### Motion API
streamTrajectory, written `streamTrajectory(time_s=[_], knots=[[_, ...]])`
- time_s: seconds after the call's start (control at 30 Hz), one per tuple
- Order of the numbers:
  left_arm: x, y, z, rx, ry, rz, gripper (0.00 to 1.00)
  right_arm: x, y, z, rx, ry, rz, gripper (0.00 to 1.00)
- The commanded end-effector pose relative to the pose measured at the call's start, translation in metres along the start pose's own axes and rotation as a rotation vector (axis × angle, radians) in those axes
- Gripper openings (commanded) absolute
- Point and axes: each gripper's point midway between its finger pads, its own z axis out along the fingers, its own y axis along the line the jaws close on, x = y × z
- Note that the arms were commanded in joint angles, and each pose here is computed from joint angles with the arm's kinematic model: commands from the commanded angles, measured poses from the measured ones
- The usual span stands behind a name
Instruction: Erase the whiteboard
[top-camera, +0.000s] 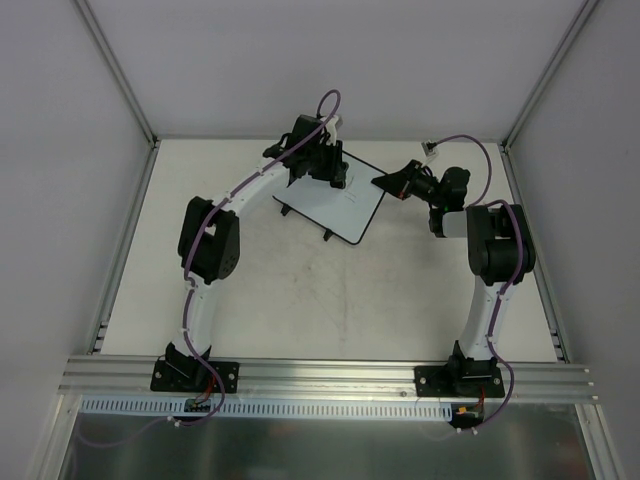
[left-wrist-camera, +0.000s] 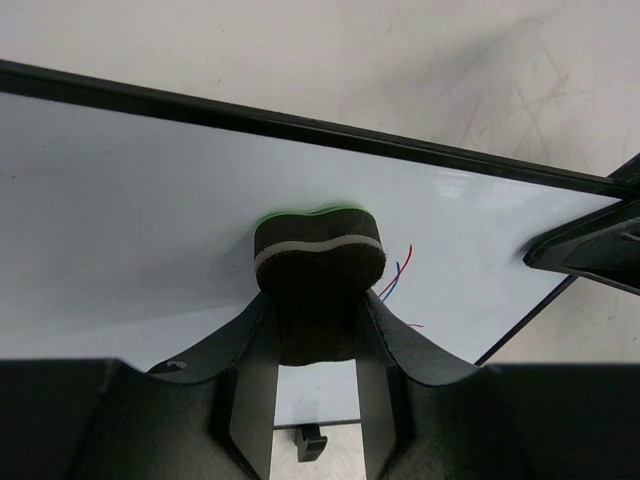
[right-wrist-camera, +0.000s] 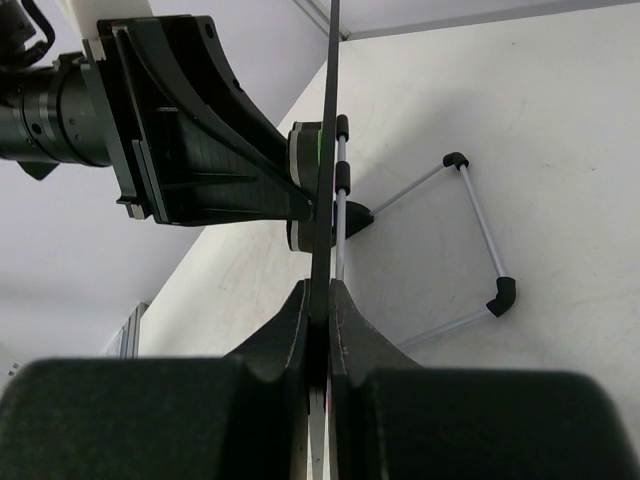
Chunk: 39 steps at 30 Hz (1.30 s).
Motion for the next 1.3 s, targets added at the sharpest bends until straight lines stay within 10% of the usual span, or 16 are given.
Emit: streamTrajectory(time_s=[0.0,0.67,1.27], knots=[[0.017,0.001,0.015,-0.004,-0.015,0.004,0.00,0.000,0.081,0.007,-0.295,0.091,-0.205,0.00],[0.170,0.005,0.008,-0.004,0.145,-0.068,0.00,-0.001,0.083,0.007,-0.299,0.090,-0.207,0.00],[0.050,-0.021,0.026,0.014,-0.004,0.025,0.00,0.001,0.087,0.008,-0.310,0.101,-0.205,0.00]])
